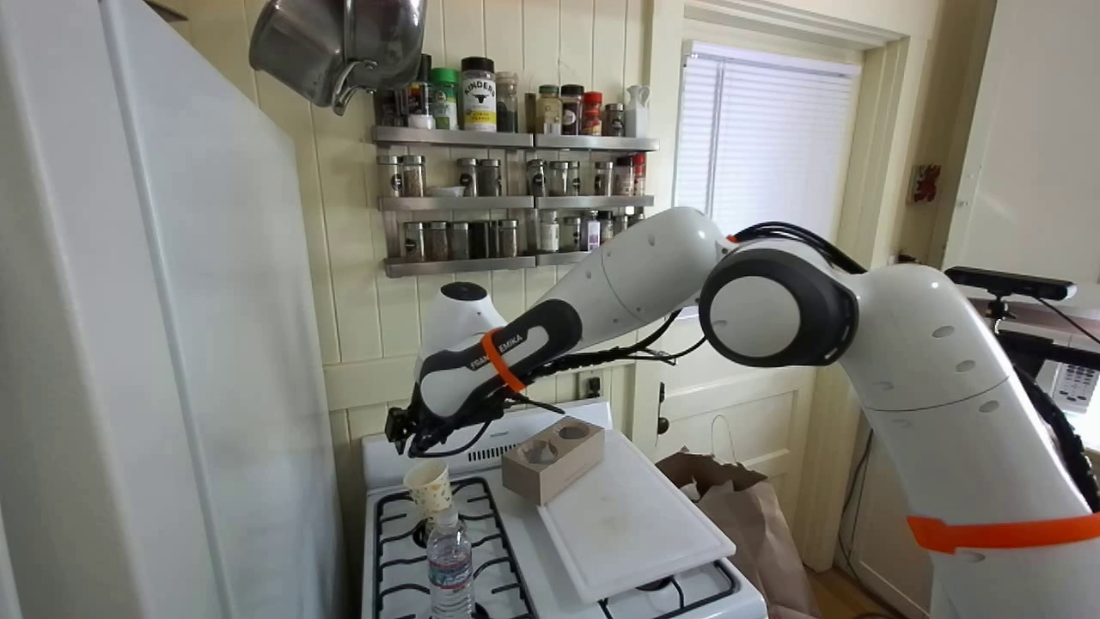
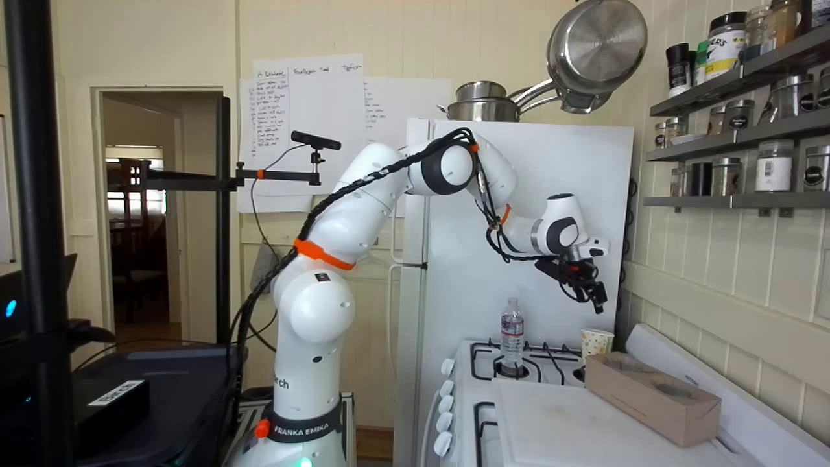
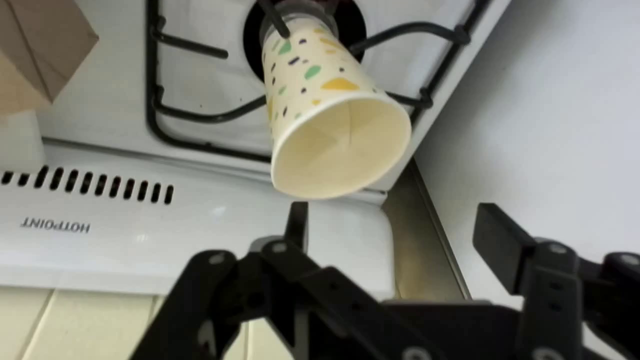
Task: Remove the paper cup from the box and put it on the stove
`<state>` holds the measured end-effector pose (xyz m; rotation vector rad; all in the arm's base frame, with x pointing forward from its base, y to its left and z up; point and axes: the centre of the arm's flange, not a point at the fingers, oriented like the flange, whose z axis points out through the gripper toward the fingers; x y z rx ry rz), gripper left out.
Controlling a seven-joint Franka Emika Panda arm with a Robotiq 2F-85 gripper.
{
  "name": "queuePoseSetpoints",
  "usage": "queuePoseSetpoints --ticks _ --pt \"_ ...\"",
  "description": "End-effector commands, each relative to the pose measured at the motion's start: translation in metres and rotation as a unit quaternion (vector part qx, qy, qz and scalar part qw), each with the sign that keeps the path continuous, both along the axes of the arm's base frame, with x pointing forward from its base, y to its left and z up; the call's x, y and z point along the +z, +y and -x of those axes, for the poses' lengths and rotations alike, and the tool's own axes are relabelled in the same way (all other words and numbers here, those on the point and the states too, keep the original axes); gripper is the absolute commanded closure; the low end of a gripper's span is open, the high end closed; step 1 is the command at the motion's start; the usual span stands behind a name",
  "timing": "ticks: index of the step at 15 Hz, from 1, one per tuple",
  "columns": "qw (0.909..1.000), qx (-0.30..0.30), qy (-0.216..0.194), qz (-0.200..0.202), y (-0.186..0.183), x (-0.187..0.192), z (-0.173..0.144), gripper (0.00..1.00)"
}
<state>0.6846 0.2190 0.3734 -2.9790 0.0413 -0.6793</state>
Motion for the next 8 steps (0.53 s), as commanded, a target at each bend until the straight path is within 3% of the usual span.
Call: queuePoseSetpoints --ticks 1,3,5,6,8 --pt "0.9980 -0.029 -0.055 0.001 -0.007 0.055 0.035 0.00" --pt "0.9950 -0.038 -0.082 -0.044 -0.016 0.084 0.043 0.00" --pt "0.9918 -0.053 -0.082 -0.082 -0.026 0.104 0.049 0.00" --pt "0.9945 -0.037 -0.082 -0.054 -0.013 0.097 0.024 0.00" --pt "0.9937 -0.039 -0.088 -0.057 -0.016 0.108 0.027 0.00"
